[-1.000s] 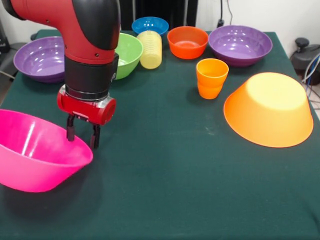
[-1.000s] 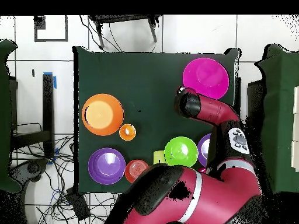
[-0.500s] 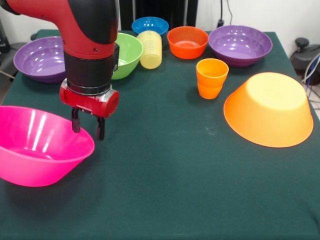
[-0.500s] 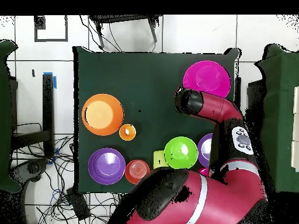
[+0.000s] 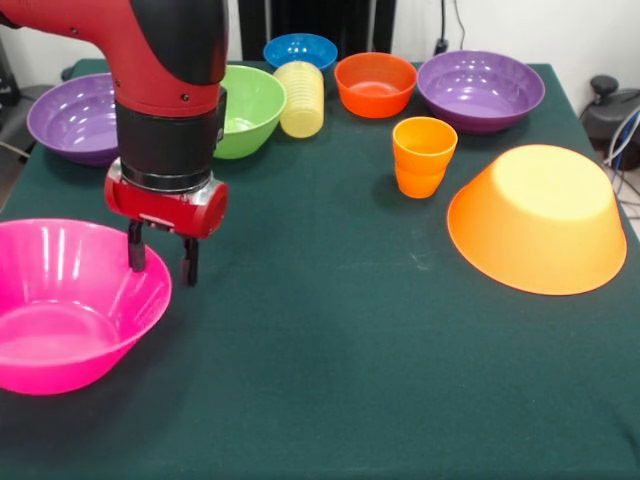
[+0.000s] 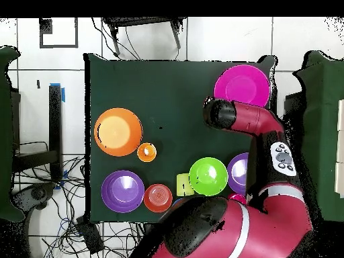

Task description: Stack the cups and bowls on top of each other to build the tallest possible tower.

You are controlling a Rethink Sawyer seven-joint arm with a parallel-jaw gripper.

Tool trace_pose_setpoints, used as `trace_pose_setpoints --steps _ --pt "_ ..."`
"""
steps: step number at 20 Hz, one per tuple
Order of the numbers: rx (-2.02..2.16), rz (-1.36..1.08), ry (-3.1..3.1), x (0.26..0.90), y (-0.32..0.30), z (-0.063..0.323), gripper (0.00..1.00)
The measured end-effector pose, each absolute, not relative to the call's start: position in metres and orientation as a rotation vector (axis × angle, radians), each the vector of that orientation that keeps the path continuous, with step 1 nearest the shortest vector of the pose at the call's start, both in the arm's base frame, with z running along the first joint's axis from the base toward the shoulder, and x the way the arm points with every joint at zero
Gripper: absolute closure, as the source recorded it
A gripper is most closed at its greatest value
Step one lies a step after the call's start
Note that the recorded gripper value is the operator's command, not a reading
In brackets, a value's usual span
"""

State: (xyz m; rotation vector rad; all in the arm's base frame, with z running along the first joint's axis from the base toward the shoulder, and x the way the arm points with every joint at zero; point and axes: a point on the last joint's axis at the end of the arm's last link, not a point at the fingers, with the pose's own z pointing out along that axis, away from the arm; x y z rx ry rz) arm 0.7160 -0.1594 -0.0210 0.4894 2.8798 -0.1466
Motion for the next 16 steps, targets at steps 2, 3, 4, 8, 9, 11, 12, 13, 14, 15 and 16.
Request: trace_pose_setpoints --steps 2,3,4,8,9,11,12,13,14,15,16 --pt "0.475 -0.149 2.874 0.719 -0.160 -0.020 0.00" --pt "0.468 -0.149 2.870 0.720 -0.161 -0.020 0.00" --pt "0.461 -0.147 2.866 0.722 -0.162 -0.020 0.00" --pt "0.438 -0.128 2.840 0.732 -0.167 -0.018 0.00" --pt "0.435 -0.127 2.838 0.733 -0.168 -0.018 0.00" --pt "0.427 -0.129 2.833 0.734 -0.170 -0.017 0.00" --pt "0.416 -0.132 2.831 0.735 -0.171 -0.018 0.00" --pt "0.405 -0.134 2.829 0.735 -0.172 -0.018 0.00" --pt "0.392 -0.134 2.830 0.735 -0.171 -0.020 0.00" --pt "0.379 -0.133 2.830 0.735 -0.171 -0.021 0.00" --pt "0.372 -0.133 2.830 0.735 -0.170 -0.022 0.00"
